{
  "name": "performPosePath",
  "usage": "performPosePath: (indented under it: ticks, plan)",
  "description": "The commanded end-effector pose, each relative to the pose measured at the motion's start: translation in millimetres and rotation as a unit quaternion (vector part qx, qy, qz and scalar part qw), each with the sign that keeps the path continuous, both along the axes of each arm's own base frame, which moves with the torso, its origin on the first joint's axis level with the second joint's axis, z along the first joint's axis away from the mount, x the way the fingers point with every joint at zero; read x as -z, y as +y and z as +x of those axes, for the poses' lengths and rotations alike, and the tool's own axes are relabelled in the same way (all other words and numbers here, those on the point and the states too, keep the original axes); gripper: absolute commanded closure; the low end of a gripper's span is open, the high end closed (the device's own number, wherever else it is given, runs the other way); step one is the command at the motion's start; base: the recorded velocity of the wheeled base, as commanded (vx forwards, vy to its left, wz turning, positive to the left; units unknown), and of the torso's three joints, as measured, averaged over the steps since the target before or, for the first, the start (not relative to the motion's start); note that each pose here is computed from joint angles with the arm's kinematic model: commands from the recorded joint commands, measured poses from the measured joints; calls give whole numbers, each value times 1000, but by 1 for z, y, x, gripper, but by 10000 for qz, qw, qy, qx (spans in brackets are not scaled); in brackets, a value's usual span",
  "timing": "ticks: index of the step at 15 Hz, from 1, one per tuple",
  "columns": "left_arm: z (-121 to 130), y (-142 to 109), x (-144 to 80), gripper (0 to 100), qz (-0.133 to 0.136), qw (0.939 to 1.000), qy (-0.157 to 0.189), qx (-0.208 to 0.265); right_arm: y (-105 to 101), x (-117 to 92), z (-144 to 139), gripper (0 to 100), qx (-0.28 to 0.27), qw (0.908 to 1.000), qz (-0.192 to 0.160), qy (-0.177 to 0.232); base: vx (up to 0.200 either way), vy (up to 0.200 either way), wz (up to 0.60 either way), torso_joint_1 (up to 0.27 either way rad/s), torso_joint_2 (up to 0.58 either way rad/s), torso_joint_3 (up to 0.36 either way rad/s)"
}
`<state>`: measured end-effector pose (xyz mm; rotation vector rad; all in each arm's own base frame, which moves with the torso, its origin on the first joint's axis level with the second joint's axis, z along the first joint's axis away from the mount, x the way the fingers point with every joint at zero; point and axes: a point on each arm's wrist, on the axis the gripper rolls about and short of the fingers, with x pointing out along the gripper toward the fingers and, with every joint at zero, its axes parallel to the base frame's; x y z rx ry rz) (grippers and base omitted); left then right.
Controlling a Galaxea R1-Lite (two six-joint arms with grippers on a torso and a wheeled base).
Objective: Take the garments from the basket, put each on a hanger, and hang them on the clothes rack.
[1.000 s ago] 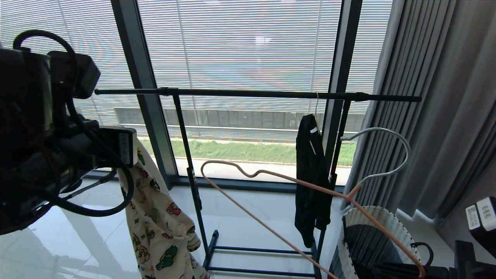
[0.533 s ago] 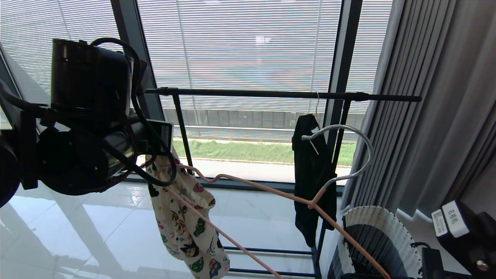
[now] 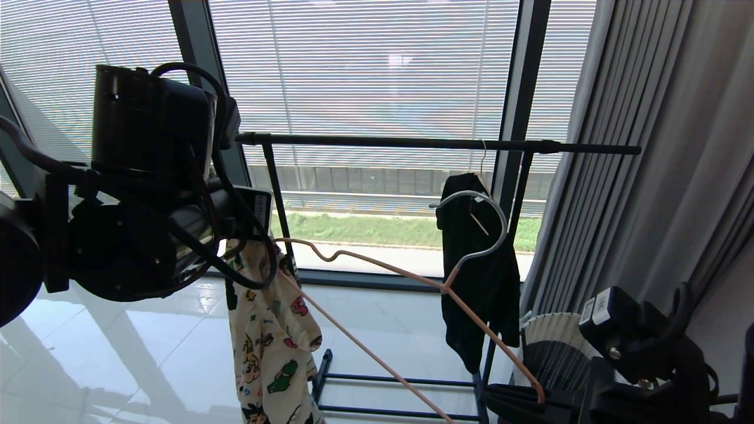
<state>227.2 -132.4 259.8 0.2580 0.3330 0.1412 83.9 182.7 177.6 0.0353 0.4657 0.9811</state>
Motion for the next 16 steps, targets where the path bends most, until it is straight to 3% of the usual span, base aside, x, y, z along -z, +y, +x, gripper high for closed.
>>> performPosePath:
  ticks: [1, 11, 15, 16]
  plan:
    - [-1, 1, -1, 100, -11, 10000, -18, -11, 1, 2, 4, 100, 84, 9999, -51, 20, 0, 0, 0, 0, 0, 0]
    - [-7, -13, -1, 100, -19, 9996, -15, 269, 27, -5, 19, 100, 141, 9999, -24, -9, 0, 0, 0, 0, 0, 0]
    - [-24, -28, -5, 100, -170, 9975, -102, 678, 46, -6, 28, 100, 209, 9998, 19, -46, 0, 0, 0, 0, 0, 0]
    - [-35, -37, -8, 100, -355, 9952, -146, 898, 52, -9, 31, 100, 213, 9997, 63, -76, 0, 0, 0, 0, 0, 0]
